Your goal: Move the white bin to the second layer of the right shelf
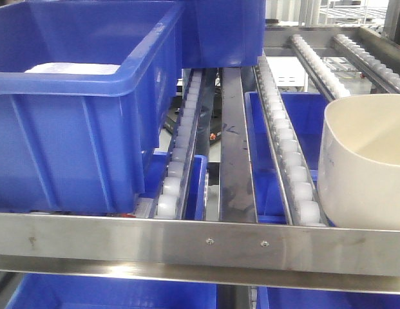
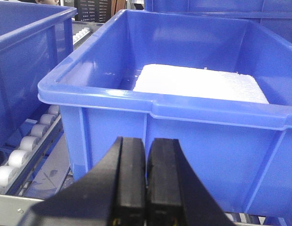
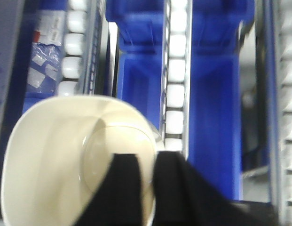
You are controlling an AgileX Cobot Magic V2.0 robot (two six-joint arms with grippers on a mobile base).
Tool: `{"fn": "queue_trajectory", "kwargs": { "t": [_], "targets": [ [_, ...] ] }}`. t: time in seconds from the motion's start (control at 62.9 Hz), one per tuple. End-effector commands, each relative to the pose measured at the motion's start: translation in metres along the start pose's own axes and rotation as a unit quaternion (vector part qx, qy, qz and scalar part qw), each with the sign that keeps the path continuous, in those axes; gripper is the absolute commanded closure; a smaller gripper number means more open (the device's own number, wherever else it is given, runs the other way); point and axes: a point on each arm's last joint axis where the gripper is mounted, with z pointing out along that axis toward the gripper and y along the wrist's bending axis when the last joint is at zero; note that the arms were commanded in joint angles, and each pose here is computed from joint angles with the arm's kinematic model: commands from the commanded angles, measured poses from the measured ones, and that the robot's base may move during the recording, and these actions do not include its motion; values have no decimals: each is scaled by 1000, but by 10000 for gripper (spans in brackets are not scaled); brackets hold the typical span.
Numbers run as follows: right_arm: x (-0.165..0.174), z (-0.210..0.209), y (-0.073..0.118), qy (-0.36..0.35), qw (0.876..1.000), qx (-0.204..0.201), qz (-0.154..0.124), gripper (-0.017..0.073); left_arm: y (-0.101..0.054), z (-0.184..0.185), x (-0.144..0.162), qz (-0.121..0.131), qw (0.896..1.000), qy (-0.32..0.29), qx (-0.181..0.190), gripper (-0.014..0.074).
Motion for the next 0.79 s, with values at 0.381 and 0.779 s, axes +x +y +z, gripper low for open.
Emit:
{"fn": "queue_trajectory", "kwargs": {
  "t": [0.381,0.779],
  "targets": [
    [64,-78,-2,-184,982,-2,-37,503,1,0,1,-3,999,-36,2,509],
    [64,-88,-2,-224,974,-2,-38,503,1,0,1,-3,999,-36,2,509]
  ]
}}
